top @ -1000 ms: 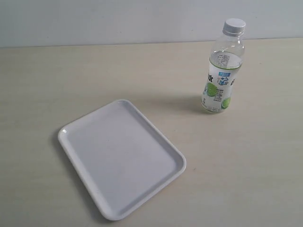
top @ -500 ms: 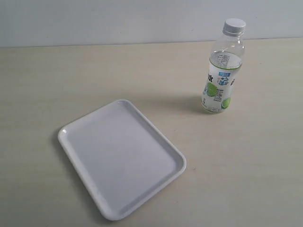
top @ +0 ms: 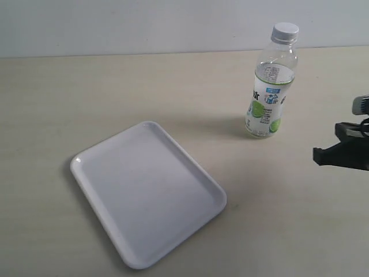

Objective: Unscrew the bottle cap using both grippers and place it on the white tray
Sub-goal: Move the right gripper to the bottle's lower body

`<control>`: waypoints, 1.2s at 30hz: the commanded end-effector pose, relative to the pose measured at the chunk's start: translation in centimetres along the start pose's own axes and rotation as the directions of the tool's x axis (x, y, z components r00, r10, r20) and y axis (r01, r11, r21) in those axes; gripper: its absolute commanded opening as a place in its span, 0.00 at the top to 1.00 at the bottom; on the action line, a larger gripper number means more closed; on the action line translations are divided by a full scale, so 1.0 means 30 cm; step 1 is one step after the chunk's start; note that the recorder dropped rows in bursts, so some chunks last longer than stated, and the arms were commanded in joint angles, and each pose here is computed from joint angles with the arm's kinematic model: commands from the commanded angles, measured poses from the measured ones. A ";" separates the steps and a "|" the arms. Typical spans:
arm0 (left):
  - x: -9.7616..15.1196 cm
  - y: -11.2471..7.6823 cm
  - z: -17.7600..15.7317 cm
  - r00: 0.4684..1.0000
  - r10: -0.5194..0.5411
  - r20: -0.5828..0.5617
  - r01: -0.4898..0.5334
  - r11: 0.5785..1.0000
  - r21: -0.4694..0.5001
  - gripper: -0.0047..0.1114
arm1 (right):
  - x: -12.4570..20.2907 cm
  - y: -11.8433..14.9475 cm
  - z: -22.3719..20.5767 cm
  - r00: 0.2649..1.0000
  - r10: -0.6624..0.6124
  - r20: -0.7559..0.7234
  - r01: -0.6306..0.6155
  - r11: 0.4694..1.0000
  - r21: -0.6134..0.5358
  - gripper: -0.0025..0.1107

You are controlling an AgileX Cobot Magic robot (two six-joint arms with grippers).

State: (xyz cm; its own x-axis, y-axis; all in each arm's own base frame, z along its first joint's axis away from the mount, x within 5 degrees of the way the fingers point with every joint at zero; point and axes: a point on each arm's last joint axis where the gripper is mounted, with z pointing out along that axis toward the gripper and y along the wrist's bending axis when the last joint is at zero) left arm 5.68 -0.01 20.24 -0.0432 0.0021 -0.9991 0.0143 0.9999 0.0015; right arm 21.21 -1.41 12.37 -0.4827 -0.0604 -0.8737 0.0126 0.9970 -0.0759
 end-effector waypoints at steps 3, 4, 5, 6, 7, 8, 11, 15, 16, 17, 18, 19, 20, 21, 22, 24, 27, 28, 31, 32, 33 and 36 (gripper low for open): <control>0.002 -0.001 -0.001 1.000 0.005 0.007 -0.005 1.000 0.005 0.96 | 0.018 0.041 0.135 0.991 -0.132 -0.030 0.127 0.982 -0.142 0.72; 0.002 -0.001 -0.001 1.000 0.005 0.007 -0.005 1.000 0.005 0.96 | 0.021 0.047 0.150 0.991 -0.130 -0.030 0.123 0.979 -0.161 0.65; 0.002 -0.001 -0.001 1.000 0.005 0.007 -0.005 1.000 0.005 0.96 | 0.024 0.048 0.164 0.993 -0.114 -0.036 0.107 0.981 -0.164 0.59; 0.002 -0.001 -0.001 1.000 0.005 0.007 -0.005 1.000 0.005 0.96 | 0.026 0.048 0.176 0.995 -0.091 -0.042 0.083 0.983 -0.162 0.53; 0.002 -0.001 -0.001 1.000 0.005 0.007 -0.005 1.000 0.005 0.96 | 0.021 0.046 0.191 0.997 -0.063 -0.041 0.055 0.986 -0.159 0.48; 0.002 -0.001 -0.001 1.000 0.005 0.007 -0.005 1.000 0.005 0.96 | 0.022 0.046 0.201 0.998 -0.051 -0.045 0.043 0.986 -0.158 0.45; 0.002 -0.001 -0.001 1.000 0.005 0.007 -0.005 1.000 0.005 0.96 | 0.024 0.047 0.227 0.998 -0.041 -0.051 0.032 0.987 -0.160 0.38; 0.002 -0.001 -0.001 1.000 0.005 0.007 -0.005 1.000 0.005 0.96 | 0.039 0.061 0.245 0.996 -0.075 -0.049 0.064 0.977 -0.205 0.33; 0.002 -0.001 -0.001 1.000 0.005 0.007 -0.005 1.000 0.005 0.96 | 0.042 0.067 0.250 0.993 -0.108 -0.041 0.096 0.969 -0.228 0.33; 0.002 -0.001 -0.001 1.000 0.005 0.007 -0.005 1.000 0.005 0.96 | 0.045 0.074 0.253 0.990 -0.132 -0.039 0.118 0.960 -0.252 0.33; 0.002 -0.001 -0.001 1.000 0.005 0.007 -0.005 1.000 0.005 0.96 | 0.048 0.079 0.257 0.988 -0.149 -0.037 0.134 0.953 -0.270 0.32; 0.002 -0.001 -0.001 1.000 0.005 0.007 -0.005 1.000 0.005 0.96 | 0.050 0.085 0.261 0.986 -0.163 -0.032 0.147 0.946 -0.288 0.31; 0.002 -0.001 -0.001 1.000 0.005 0.007 -0.005 1.000 0.005 0.96 | 0.055 0.086 0.264 0.985 -0.167 -0.036 0.149 0.944 -0.294 0.31; 0.002 -0.001 -0.001 1.000 0.005 0.007 -0.005 1.000 0.005 0.96 | 0.053 0.089 0.268 0.985 -0.173 -0.027 0.157 0.940 -0.304 0.30; 0.002 -0.001 -0.001 1.000 0.005 0.007 -0.005 1.000 0.005 0.96 | 0.054 0.090 0.272 0.985 -0.173 -0.024 0.157 0.939 -0.306 0.29; 0.002 -0.001 -0.001 1.000 0.005 0.007 -0.005 1.000 0.005 0.96 | 0.051 0.092 0.280 0.985 -0.171 -0.008 0.160 0.937 -0.310 0.28; 0.002 -0.001 -0.001 1.000 0.005 0.007 -0.005 1.000 0.005 0.96 | 0.040 0.096 0.302 0.984 -0.178 0.019 0.175 0.931 -0.321 0.23; 0.002 -0.001 -0.001 1.000 0.005 0.007 -0.005 1.000 0.005 0.96 | 0.040 0.097 0.309 0.984 -0.176 0.022 0.174 0.931 -0.321 0.22; 0.002 -0.001 -0.001 1.000 0.005 0.007 -0.005 1.000 0.005 0.96 | 0.041 0.098 0.331 0.985 -0.169 0.037 0.172 0.931 -0.323 0.20; 0.002 -0.001 -0.001 1.000 0.005 0.007 -0.005 1.000 0.005 0.96 | 0.043 0.099 0.337 0.985 -0.166 0.042 0.171 0.931 -0.324 0.20; 0.002 -0.001 -0.001 1.000 0.005 0.007 -0.005 1.000 0.005 0.96 | 0.042 0.100 0.341 0.984 -0.166 0.059 0.177 0.929 -0.324 0.20; 0.002 -0.001 -0.001 1.000 0.005 0.007 -0.005 1.000 0.005 0.96 | 0.041 0.104 0.357 0.984 -0.148 0.097 0.172 0.929 -0.326 0.20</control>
State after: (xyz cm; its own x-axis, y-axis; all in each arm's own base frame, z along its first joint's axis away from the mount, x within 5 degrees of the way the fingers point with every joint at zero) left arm 5.68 -0.01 20.24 -0.0432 0.0021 -0.9991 0.0143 0.9999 0.0015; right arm 29.59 0.90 5.90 -0.4430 -0.2141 -0.8706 -0.3421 0.9380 -0.0567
